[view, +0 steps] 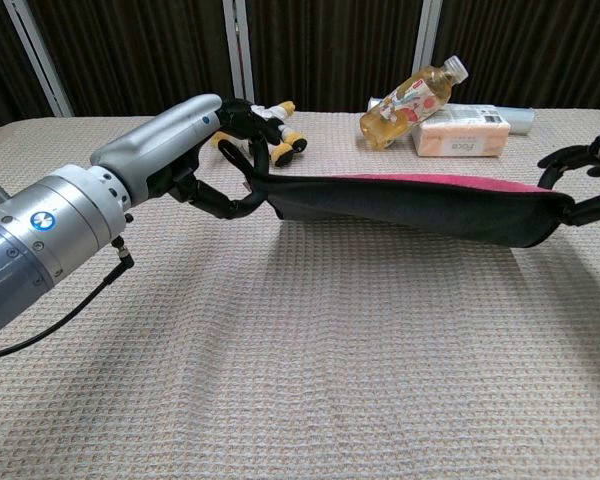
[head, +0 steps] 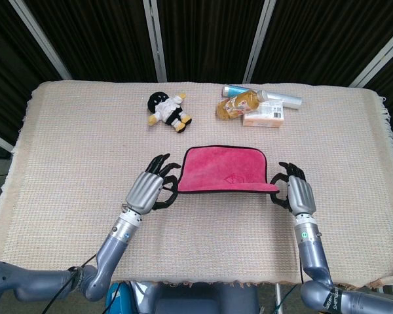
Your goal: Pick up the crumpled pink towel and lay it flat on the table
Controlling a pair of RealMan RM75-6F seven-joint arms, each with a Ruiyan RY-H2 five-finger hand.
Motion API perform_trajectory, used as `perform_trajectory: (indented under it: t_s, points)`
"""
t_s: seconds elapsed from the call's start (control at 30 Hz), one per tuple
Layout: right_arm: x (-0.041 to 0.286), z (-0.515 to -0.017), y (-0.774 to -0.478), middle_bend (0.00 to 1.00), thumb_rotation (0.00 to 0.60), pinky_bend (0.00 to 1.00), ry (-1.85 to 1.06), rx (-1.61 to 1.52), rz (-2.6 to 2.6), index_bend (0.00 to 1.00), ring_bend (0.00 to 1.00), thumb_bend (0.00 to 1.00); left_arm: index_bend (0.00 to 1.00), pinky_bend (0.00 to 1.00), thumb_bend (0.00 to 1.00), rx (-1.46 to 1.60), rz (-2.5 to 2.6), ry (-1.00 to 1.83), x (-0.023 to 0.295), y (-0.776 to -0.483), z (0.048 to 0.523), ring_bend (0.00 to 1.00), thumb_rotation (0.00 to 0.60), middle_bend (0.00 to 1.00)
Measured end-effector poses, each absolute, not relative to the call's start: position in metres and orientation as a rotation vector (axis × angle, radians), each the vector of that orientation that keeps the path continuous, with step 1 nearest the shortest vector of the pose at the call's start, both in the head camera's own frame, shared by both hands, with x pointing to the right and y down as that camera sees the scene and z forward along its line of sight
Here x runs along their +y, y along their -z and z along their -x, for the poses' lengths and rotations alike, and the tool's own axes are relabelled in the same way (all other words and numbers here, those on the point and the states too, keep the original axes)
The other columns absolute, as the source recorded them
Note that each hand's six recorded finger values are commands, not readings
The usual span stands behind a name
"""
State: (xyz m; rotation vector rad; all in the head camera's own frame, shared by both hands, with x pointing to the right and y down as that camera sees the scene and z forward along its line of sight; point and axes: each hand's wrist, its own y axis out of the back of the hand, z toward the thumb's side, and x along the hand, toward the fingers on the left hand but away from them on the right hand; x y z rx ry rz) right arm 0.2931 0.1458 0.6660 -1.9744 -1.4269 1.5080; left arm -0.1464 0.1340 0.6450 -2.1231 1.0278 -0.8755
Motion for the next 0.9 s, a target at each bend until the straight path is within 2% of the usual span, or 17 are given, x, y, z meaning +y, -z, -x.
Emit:
perform_trajectory:
  t_s: [0.53, 0.9]
  points:
    - [0.186, -0.293, -0.665, 0.16, 0.600, 0.00, -1.504, -1.391, 2.035, 0.65, 0.00, 0.55, 0.57, 0.00, 0.62, 0.923, 2.170, 0.875, 0.183, -0.644, 0.146, 0.00, 0.600, 0.21]
    - [0.212, -0.299, -0.671, 0.16, 0.600, 0.00, -1.528, -1.374, 2.052, 0.65, 0.00, 0.55, 0.57, 0.00, 0.62, 0.914, 2.187, 0.868, 0.200, -0.642, 0.157, 0.00, 0.600, 0.21]
